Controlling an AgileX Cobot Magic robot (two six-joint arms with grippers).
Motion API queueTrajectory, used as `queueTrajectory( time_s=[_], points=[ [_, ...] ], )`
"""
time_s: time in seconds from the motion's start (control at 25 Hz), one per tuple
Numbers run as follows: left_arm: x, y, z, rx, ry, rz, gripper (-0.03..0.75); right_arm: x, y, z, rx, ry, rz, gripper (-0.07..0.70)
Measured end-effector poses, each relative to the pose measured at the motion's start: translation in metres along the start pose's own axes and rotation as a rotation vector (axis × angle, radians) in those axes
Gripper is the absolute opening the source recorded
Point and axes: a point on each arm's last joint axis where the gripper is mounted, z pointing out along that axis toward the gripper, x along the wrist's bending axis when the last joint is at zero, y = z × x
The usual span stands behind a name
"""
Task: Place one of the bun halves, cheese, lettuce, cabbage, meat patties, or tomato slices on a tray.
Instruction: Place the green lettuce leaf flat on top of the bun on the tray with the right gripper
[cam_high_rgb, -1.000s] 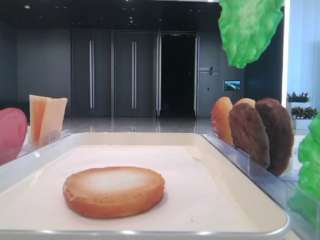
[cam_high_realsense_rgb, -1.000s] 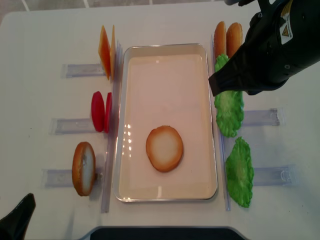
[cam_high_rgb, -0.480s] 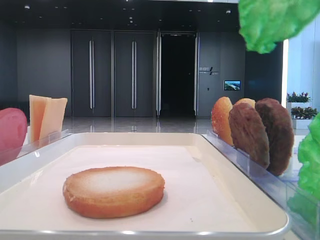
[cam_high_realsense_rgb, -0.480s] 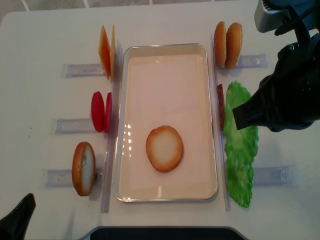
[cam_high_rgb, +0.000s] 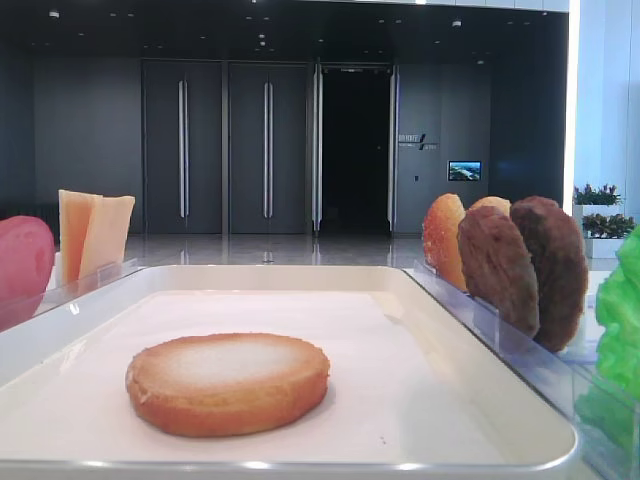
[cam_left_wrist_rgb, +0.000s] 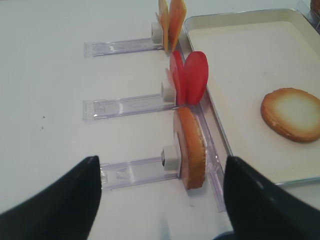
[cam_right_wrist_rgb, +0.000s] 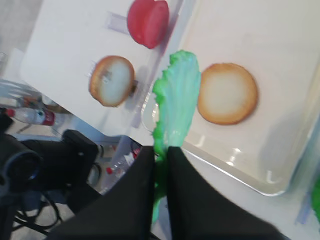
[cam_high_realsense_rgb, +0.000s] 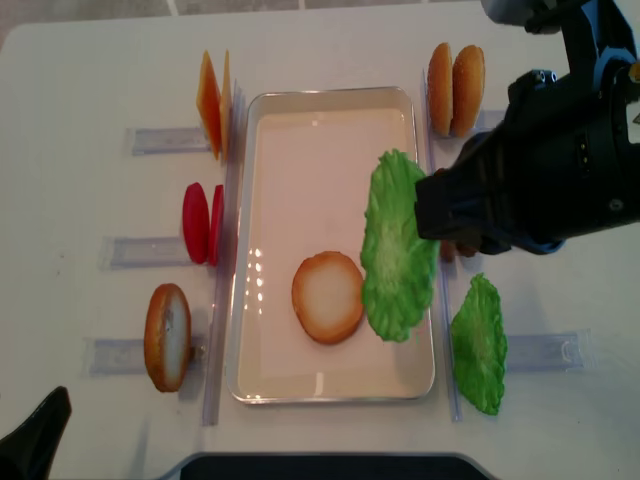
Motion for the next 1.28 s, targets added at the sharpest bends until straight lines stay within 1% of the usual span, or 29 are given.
queueTrajectory(
  time_s=[0.08, 0.2, 0.44, 0.56, 0.76, 1.04, 1.16, 1.28],
  points=[
    [0.0, 0.0, 0.0, 0.0, 0.0, 0.0, 0.58, 0.003, 0.005, 0.0, -0.04, 0.052, 0.025, 0.068],
    [0.0, 0.0, 0.0, 0.0, 0.0, 0.0, 0.58, 0.007, 0.013, 0.007, -0.072, 0.12, 0.069, 0.068],
    [0.0, 0.0, 0.0, 0.0, 0.0, 0.0, 0.58, 0.011, 0.024, 0.031, -0.044, 0.22, 0.105, 0.068],
    [0.0, 0.0, 0.0, 0.0, 0.0, 0.0, 0.58, 0.014, 0.03, 0.038, -0.059, 0.262, 0.121, 0.068],
    [0.0, 0.0, 0.0, 0.0, 0.0, 0.0, 0.58, 0.012, 0.035, 0.051, -0.06, 0.272, 0.13, 0.068],
    [0.0, 0.0, 0.0, 0.0, 0.0, 0.0, 0.58, 0.003, 0.033, 0.066, -0.05, 0.244, 0.11, 0.068],
    [0.0, 0.0, 0.0, 0.0, 0.0, 0.0, 0.58, -0.006, 0.027, 0.081, -0.029, 0.234, 0.127, 0.068],
    [0.0, 0.0, 0.0, 0.0, 0.0, 0.0, 0.58, -0.013, 0.021, 0.098, -0.002, 0.25, 0.136, 0.068]
  ],
)
